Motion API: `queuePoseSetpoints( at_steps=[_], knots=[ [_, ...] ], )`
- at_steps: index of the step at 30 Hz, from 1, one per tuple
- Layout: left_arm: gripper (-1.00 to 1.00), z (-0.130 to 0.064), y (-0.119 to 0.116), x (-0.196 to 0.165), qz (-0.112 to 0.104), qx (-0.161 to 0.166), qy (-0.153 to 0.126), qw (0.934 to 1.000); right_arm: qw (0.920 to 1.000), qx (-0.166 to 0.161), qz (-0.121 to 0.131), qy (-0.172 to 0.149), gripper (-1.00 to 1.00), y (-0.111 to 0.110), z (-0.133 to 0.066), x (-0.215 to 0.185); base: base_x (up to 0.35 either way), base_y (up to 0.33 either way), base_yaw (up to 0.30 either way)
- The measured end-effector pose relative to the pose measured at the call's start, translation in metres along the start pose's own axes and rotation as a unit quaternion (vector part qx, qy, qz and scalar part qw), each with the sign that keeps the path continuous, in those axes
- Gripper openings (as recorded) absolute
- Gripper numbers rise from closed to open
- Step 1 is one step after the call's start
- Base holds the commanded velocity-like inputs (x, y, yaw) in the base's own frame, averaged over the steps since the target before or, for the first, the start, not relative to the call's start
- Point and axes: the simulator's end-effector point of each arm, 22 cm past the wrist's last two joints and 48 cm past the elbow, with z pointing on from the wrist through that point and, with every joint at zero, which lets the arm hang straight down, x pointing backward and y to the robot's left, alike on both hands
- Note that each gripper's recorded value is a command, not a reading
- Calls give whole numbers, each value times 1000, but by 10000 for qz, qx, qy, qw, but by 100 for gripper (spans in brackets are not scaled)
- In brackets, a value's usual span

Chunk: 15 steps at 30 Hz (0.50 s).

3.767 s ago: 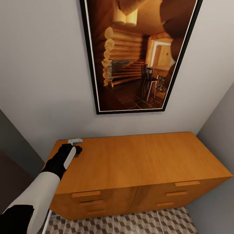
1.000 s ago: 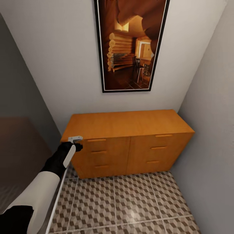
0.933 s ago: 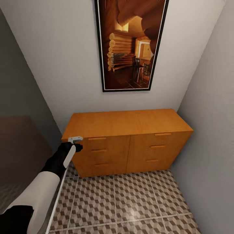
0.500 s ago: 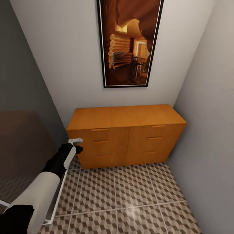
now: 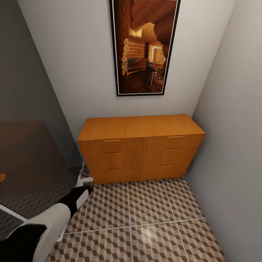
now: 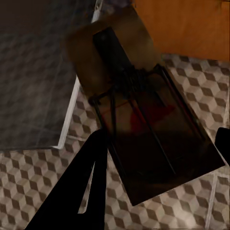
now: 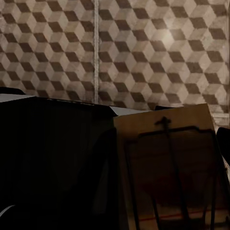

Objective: Take the four mousetraps from the cabinet in the bathroom and place them on the bathroom floor. Make sure all four end up on the same floor surface, and ensure that at least two of them are either under or directly next to the same bathroom sink.

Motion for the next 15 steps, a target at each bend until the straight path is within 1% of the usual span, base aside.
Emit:
queuePoseSetpoints(
  at_steps=[1, 3, 5, 6, 7, 10, 12, 15],
  knots=[
    [-100, 4, 3, 18, 55, -46, 25, 10000, 10000, -1, -7, -41, -100, 0, 0, -2, -4, 0, 0],
    [-100, 7, 4, 52, 199, -39, 184, 9996, 10000, 1, -12, -90, -100, 0, 0, -4, -2, 0, 0],
    [-100, 8, 1, 80, 305, 106, 376, 9988, 9999, 34, -15, -124, -100, -4, 0, -6, -1, 0, 0],
    [-100, 8, -1, 105, 356, 251, 543, 9976, 9998, 99, -18, -151, -100, -8, 0, -8, 0, 0, 0],
    [-100, 8, -1, 115, 389, 290, 599, 9970, 9998, 128, -19, -159, -100, -10, 0, -9, 0, 0, 0],
    [-100, 5, 3, 162, 453, 373, 837, 9948, 9992, 336, -22, -224, -100, -21, -1, -13, 0, 0, 0],
    [-100, 1, 10, 194, 495, 369, 999, 9931, 9984, 459, -33, -332, -100, -27, -2, -18, 0, 0, 0],
    [-100, -4, 18, 228, 544, 343, 1159, 9912, 9976, 535, -37, -441, -100, -31, -3, -23, 0, 0, 0]
  ],
)
